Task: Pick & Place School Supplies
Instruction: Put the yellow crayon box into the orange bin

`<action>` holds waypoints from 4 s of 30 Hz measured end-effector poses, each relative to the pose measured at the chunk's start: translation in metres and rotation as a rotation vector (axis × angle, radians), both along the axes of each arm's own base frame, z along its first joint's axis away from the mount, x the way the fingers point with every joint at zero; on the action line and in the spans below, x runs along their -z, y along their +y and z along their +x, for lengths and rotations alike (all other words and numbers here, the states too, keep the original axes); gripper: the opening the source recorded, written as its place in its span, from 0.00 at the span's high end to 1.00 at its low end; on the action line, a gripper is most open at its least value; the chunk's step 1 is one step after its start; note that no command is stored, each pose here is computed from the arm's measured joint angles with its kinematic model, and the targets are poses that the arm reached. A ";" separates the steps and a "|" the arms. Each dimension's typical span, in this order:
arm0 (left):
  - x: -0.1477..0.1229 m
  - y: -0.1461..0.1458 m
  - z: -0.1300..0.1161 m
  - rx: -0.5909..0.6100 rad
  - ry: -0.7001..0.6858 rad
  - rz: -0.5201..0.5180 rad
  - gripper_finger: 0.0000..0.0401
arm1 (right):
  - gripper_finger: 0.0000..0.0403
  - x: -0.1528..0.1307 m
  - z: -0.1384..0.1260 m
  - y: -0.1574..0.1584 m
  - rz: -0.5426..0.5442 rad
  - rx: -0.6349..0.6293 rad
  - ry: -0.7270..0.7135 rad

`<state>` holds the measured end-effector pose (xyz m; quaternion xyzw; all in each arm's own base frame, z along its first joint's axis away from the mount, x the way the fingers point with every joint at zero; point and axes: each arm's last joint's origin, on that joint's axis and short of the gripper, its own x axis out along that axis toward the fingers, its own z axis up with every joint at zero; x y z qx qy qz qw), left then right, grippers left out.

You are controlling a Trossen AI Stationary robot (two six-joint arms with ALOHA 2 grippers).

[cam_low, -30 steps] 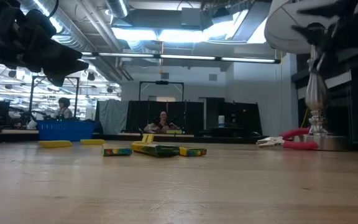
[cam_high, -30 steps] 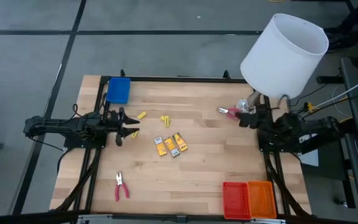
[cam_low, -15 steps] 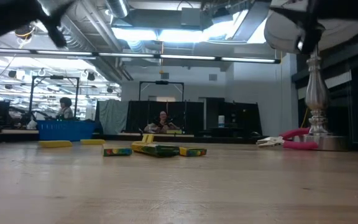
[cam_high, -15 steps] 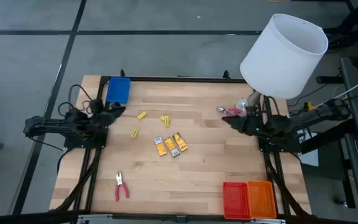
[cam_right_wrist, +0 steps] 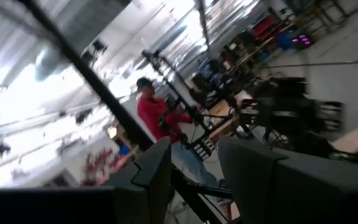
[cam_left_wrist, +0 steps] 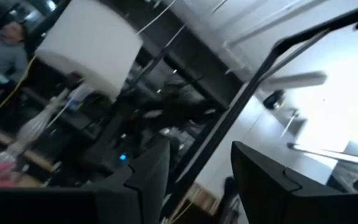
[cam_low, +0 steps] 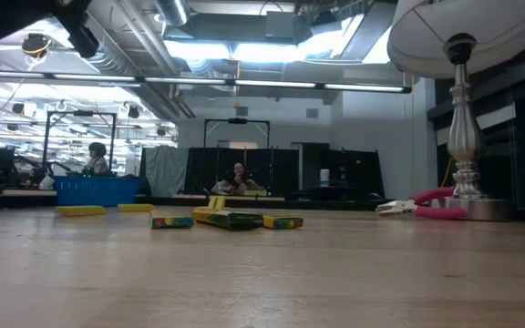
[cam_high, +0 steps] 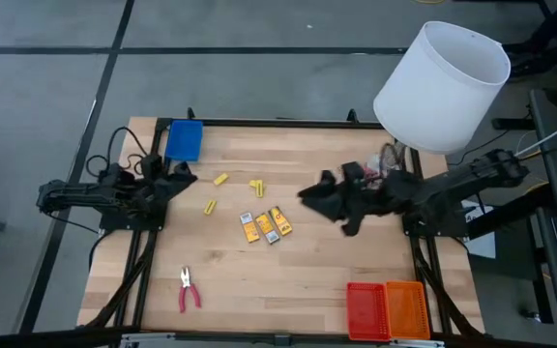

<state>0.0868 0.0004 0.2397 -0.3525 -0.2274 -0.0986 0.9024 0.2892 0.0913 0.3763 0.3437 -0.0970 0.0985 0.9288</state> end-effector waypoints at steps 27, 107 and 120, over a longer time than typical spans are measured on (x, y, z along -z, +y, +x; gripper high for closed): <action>-0.094 -0.004 -0.006 0.023 -0.026 0.263 0.58 | 0.66 0.062 0.104 0.037 -0.182 -0.343 0.971; 0.074 -0.071 0.209 0.317 1.214 1.532 0.54 | 0.66 0.108 0.015 0.158 0.066 0.358 1.144; 0.081 -0.041 0.233 0.385 1.124 1.459 0.44 | 0.66 0.109 -0.019 0.189 0.228 0.371 1.137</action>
